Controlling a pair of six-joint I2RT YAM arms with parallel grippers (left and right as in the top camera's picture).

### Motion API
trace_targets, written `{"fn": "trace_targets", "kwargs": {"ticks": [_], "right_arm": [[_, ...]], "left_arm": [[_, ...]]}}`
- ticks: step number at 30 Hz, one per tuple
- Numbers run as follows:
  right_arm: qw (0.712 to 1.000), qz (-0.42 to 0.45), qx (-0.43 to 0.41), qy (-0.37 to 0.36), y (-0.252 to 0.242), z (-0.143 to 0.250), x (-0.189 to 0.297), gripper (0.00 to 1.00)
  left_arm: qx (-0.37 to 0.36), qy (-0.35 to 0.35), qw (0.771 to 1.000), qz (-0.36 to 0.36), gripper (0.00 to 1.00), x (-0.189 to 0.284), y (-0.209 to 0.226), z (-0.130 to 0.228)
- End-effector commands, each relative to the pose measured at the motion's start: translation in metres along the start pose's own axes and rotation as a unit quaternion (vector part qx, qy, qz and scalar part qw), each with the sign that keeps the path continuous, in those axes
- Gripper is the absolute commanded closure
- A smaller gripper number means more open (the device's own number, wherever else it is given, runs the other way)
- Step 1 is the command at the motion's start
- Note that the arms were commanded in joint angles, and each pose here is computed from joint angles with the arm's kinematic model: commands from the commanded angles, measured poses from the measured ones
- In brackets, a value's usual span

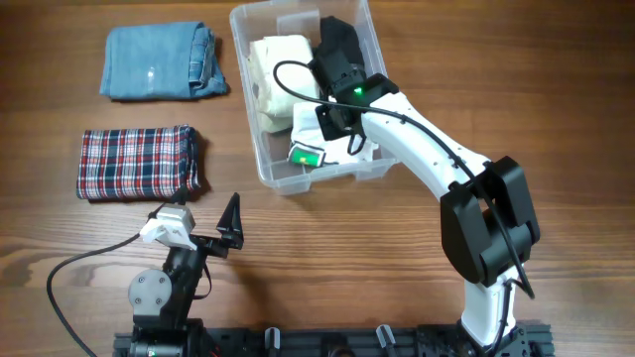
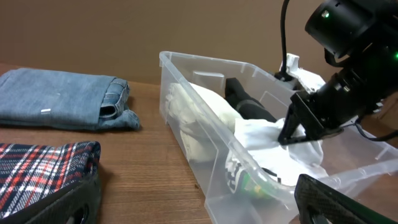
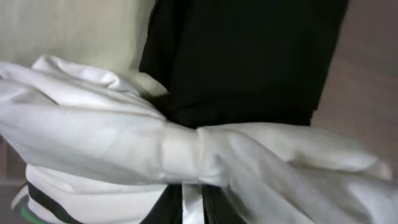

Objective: Pack container

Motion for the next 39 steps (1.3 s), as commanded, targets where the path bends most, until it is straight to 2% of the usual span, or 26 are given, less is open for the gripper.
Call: {"fn": "trace_targets", "kwargs": {"ticks": [1, 9, 13, 18, 22, 30, 39], "right_arm": [[0.998, 0.02, -0.026, -0.045, -0.01, -0.022, 0.021, 0.92], [0.999, 0.014, -0.012, -0.029, 0.0, -0.013, 0.026, 0.92], [1.0, 0.01, 0.001, 0.022, 0.0, 0.009, 0.025, 0.94], [0.994, -0.059, 0.007, 0.092, 0.018, 0.037, 0.029, 0.95], [0.991, -0.066, 0.007, 0.12, 0.019, 0.048, 0.032, 0.95], [0.98, -0.095, -0.03, 0.174, 0.027, 0.068, 0.039, 0.96], [0.971, -0.068, -0.118, 0.195, 0.052, 0.08, 0.047, 0.96]], "left_arm": [[-0.007, 0.0, 1.0, -0.007, 0.0, 0.0, 0.003, 0.001], [-0.007, 0.0, 1.0, -0.007, 0.0, 0.0, 0.003, 0.001], [-0.007, 0.0, 1.0, -0.007, 0.0, 0.0, 0.003, 0.001], [-0.007, 0.0, 1.0, -0.007, 0.0, 0.0, 0.003, 0.001], [-0.007, 0.0, 1.0, -0.007, 0.0, 0.0, 0.003, 0.001], [-0.007, 0.0, 1.0, -0.007, 0.0, 0.0, 0.003, 0.001], [-0.007, 0.0, 1.0, -0.007, 0.0, 0.0, 0.003, 0.001]]}}
Point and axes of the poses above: each gripper's point midway between its finger pads, its own x axis back along the fingers, its own y axis along the line the jaws close on, z = x × y, the point moved 3 cm from there along x, back along the fingers, and after that the axes turned 2 degrees about x, right-handed, at the moved point
